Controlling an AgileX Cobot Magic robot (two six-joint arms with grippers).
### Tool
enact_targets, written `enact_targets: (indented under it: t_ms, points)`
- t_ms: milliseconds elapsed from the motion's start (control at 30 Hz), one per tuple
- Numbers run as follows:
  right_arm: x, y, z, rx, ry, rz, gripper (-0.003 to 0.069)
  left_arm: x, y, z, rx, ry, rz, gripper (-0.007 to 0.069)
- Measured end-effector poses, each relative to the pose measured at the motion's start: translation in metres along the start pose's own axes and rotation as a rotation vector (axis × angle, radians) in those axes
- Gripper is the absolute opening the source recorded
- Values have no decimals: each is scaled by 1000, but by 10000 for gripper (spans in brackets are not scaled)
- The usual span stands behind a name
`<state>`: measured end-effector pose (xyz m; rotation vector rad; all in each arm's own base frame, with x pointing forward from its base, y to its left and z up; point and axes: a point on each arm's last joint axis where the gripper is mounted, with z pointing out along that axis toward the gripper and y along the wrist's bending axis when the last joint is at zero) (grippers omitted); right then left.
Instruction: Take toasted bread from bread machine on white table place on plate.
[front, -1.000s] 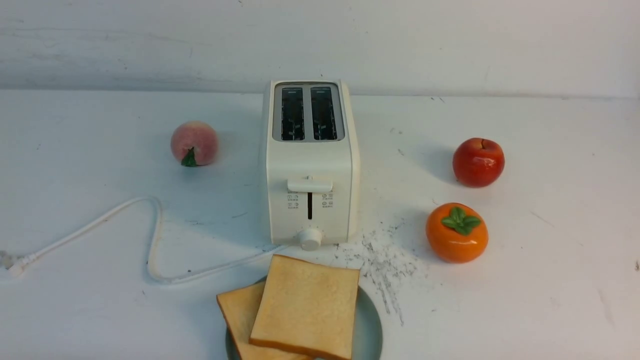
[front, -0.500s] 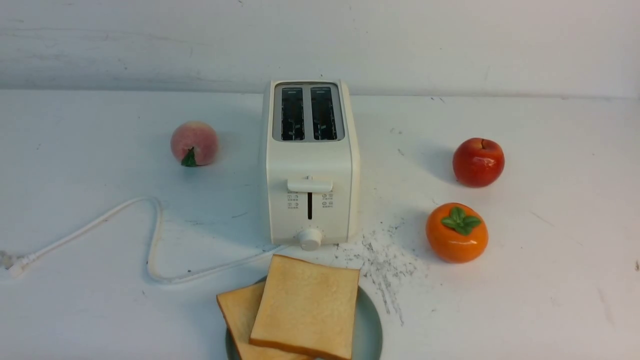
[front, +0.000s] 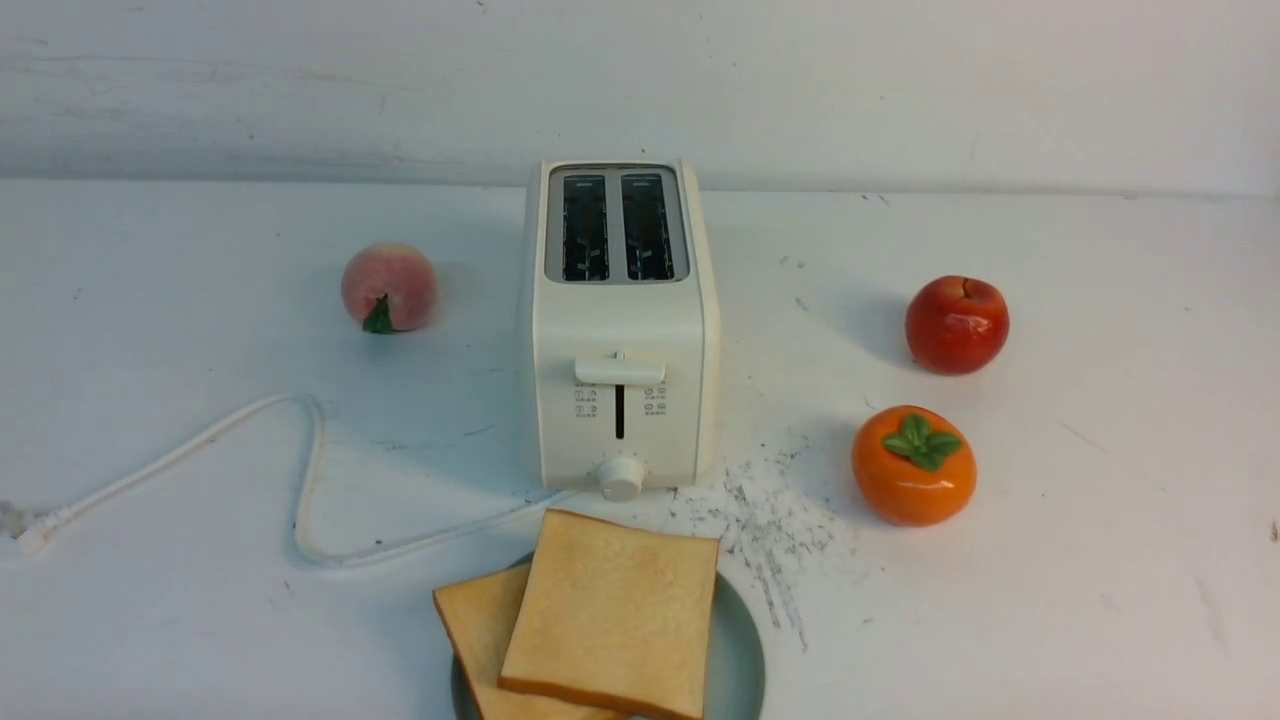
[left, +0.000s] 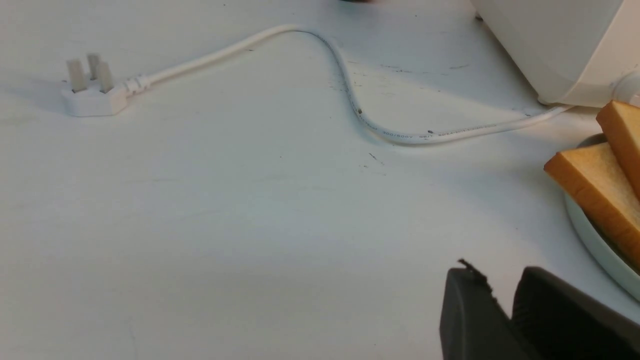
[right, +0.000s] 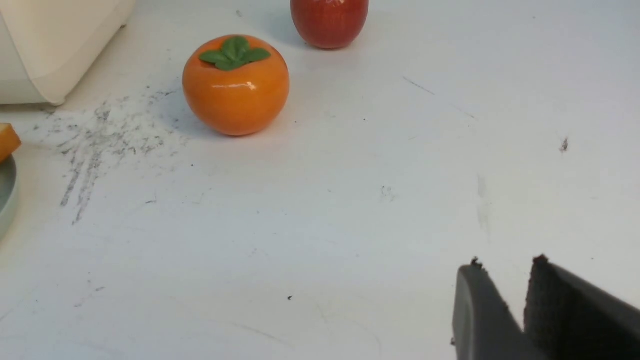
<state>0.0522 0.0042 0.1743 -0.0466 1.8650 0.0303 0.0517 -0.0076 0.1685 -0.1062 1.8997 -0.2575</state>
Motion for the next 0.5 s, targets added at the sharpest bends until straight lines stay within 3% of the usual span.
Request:
enact_targets:
  t_ms: [500]
  points:
    - [0,0,0,0,0,0,188,0,0,0,0,0,0,146]
